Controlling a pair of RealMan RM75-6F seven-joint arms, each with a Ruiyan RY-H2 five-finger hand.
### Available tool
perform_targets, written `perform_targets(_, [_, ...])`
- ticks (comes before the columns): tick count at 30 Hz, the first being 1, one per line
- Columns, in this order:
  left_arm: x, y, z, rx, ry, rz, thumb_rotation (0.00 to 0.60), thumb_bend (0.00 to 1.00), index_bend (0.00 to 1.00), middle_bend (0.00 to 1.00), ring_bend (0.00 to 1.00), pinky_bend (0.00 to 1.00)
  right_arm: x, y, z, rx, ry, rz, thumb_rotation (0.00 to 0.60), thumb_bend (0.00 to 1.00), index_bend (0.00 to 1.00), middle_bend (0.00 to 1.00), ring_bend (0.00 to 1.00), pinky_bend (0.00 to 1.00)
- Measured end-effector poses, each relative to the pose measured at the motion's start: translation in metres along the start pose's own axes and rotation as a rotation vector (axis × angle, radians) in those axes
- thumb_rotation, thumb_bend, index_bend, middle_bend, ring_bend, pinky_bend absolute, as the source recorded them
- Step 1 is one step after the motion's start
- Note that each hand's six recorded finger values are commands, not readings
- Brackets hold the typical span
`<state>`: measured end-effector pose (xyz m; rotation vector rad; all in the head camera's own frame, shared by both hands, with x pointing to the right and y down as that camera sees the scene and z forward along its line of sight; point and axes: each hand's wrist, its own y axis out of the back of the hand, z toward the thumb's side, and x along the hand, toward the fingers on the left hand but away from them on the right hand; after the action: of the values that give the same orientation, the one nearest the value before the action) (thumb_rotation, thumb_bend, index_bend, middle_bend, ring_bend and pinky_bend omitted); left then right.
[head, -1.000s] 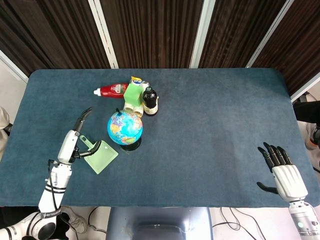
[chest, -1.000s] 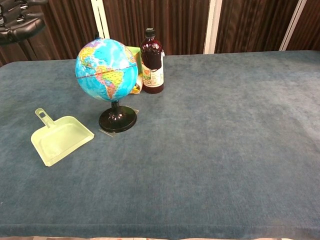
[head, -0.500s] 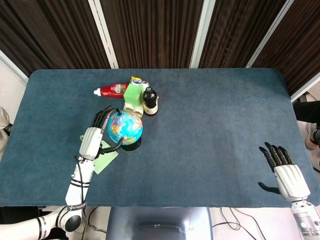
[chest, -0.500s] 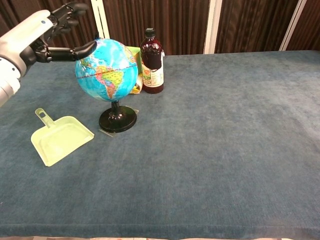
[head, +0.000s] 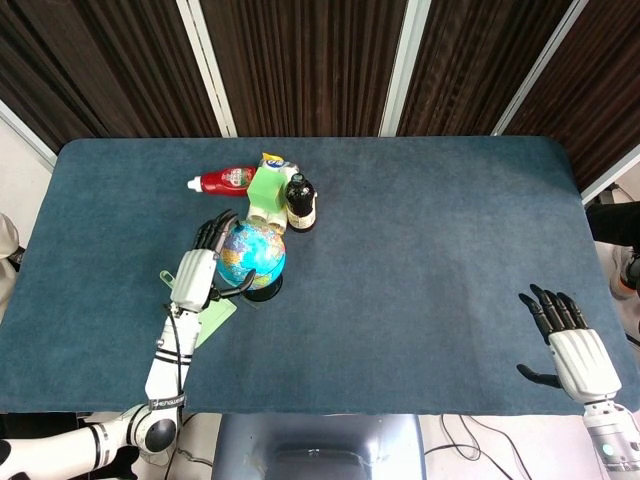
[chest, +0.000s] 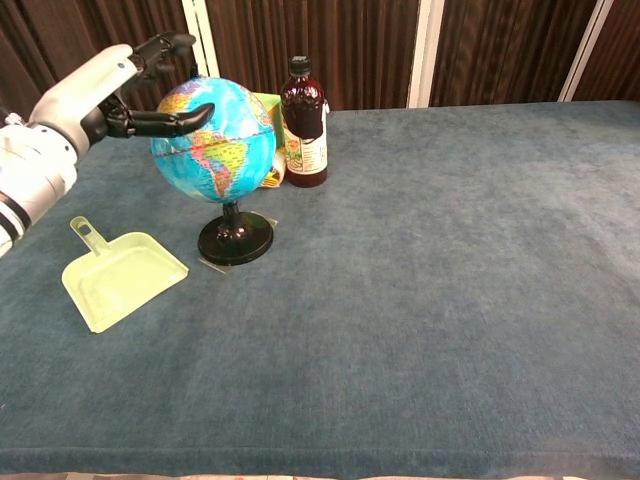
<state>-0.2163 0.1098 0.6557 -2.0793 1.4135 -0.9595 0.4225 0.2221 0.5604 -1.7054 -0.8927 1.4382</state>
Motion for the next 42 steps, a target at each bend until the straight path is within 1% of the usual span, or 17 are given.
perform_targets(5, [0.002,-0.002,0.000,0.003,0.003,-0.002,0.454,0.30,0.00,0.00,0.00,0.00,-0.001,0.001,-0.001,-0.002,-0.001,-0.003,0.600,0.18,0.00,0.00,0.00,0.00])
perform_targets(9, [0.004,-0.003,-0.005,0.004,0.019,-0.004,0.456,0.30,0.00,0.00,0.00,0.00,0.000,0.002,-0.001,-0.004,0.000,-0.007,0.600,0.18,0.00,0.00,0.00,0.00])
perform_targets(11, [0.005,-0.003,-0.008,-0.001,0.028,-0.006,0.470,0.30,0.00,0.00,0.00,0.00,0.000,0.002,-0.001,-0.004,-0.001,-0.009,0.600,0.18,0.00,0.00,0.00,0.00])
perform_targets(13, [0.005,-0.002,-0.009,-0.004,0.035,-0.006,0.470,0.30,0.00,0.00,0.00,0.00,0.000,0.003,-0.001,-0.005,-0.002,-0.011,0.600,0.18,0.00,0.00,0.00,0.00])
perform_targets(22, [0.005,0.002,-0.016,-0.007,0.046,0.002,0.474,0.30,0.00,0.00,0.00,0.00,0.000,0.002,-0.001,-0.003,-0.001,-0.012,0.600,0.18,0.00,0.00,0.00,0.00])
perform_targets(42, [0.007,0.012,-0.044,-0.002,0.105,0.014,0.505,0.31,0.00,0.00,0.00,0.00,0.000,0.001,-0.001,0.003,-0.004,-0.012,0.600,0.18,0.00,0.00,0.00,0.00])
